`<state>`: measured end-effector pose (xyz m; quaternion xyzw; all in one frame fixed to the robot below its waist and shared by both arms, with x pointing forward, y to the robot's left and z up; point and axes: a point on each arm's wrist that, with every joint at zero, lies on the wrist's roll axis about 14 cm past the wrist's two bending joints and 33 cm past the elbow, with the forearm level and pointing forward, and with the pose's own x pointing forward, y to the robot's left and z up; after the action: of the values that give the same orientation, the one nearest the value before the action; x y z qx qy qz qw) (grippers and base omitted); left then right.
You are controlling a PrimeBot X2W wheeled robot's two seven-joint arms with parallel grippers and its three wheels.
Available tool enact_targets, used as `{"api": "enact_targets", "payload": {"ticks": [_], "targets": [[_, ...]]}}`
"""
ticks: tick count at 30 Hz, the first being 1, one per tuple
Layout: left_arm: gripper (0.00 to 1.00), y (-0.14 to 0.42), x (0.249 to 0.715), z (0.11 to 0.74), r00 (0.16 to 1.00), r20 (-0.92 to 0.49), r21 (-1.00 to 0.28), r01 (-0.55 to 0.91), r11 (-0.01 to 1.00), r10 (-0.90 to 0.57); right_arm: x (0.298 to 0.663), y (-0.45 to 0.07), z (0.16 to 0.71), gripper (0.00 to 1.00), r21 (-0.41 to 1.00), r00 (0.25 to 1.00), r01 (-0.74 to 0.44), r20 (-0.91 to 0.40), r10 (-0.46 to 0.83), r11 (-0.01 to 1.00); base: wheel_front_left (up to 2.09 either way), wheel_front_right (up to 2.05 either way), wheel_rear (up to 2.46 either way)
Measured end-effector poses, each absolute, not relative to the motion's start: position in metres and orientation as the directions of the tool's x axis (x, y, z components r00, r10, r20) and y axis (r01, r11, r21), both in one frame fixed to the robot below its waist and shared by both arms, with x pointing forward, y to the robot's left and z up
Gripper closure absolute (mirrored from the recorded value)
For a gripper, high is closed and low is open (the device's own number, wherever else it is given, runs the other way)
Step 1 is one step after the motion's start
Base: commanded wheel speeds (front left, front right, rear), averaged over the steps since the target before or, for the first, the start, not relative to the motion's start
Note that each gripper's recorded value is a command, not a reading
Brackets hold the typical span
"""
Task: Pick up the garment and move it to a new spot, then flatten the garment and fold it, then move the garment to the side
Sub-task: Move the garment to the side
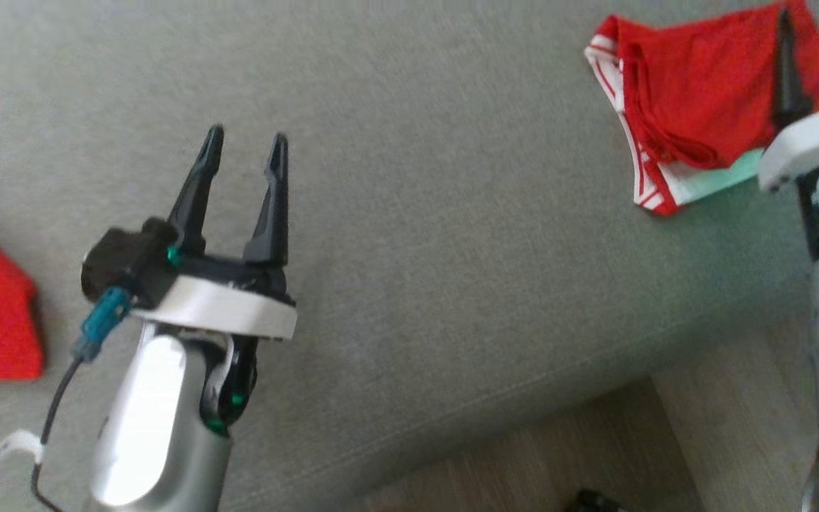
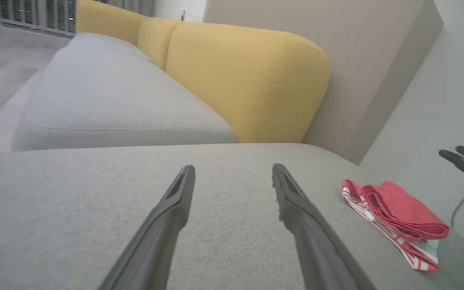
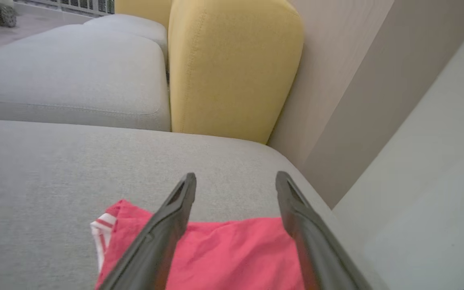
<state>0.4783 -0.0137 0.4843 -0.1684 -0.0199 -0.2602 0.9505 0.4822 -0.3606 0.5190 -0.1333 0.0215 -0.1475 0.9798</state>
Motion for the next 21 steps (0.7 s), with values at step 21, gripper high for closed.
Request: {"api": "enact_targets", "payload": {"ticks": [21], "targets": [[0.00,0.113,0.395,0.519,0.985,0.112,-0.322,0.161,0.933,-0.131,0.430,-0.185,0.535,0.00,0.012,0.990,-0.075,0.124,0.073,0.997,0.00,0.00,0.00]]}}
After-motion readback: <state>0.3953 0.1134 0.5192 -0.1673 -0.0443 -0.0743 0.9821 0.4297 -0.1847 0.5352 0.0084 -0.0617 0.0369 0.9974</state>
